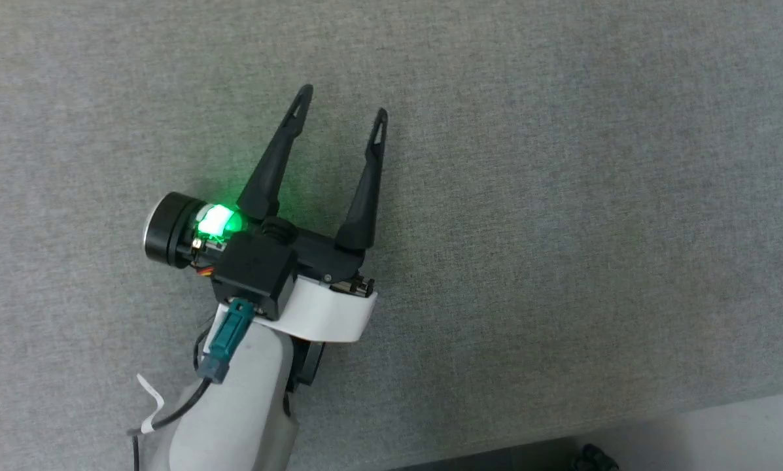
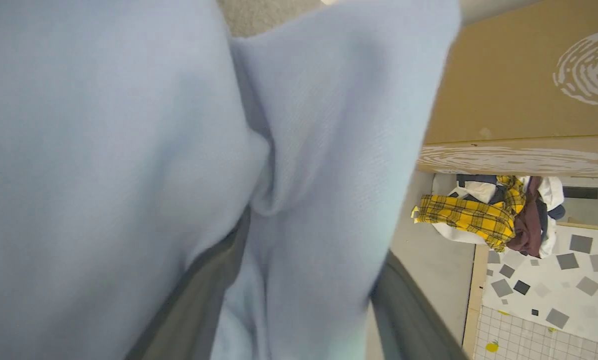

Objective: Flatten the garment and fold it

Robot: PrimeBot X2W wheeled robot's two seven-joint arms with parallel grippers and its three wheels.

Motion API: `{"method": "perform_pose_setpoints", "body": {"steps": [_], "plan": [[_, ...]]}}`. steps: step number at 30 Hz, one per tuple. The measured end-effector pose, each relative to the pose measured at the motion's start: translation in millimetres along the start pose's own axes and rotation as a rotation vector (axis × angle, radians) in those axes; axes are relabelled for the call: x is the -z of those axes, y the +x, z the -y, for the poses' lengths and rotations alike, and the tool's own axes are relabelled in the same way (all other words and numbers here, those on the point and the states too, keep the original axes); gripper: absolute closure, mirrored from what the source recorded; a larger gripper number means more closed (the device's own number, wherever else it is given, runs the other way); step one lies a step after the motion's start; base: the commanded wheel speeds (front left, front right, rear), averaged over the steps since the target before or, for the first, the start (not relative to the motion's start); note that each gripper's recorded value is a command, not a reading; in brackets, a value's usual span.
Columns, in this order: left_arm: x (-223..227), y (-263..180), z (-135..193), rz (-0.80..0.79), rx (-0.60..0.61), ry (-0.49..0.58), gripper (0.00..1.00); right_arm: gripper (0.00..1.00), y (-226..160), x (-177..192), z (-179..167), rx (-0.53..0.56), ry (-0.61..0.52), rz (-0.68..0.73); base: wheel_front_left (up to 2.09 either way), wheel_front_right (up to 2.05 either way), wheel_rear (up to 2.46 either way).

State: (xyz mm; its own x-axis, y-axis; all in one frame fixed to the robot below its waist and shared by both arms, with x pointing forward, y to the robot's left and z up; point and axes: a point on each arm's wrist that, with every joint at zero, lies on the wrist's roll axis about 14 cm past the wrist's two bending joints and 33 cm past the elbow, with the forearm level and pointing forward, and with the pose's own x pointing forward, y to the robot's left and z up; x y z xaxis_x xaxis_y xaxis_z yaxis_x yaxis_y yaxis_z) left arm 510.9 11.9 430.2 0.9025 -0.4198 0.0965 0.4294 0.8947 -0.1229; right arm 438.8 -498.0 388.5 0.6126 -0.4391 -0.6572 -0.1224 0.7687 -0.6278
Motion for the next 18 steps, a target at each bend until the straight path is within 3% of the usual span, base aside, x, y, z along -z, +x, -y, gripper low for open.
{"method": "perform_pose_setpoints", "body": {"steps": [10,18], "plan": [[-23,-16,-4,0.004,-0.044,0.015,0.00,0.00,-21,-49,26,0.055,-0.002,0.165,0.00,0.00,0.00],[-52,-48,-10,0.009,-0.119,0.032,0.00,0.00,-86,-138,43,0.082,0.127,0.532,0.00,0.00,0.00]]}}
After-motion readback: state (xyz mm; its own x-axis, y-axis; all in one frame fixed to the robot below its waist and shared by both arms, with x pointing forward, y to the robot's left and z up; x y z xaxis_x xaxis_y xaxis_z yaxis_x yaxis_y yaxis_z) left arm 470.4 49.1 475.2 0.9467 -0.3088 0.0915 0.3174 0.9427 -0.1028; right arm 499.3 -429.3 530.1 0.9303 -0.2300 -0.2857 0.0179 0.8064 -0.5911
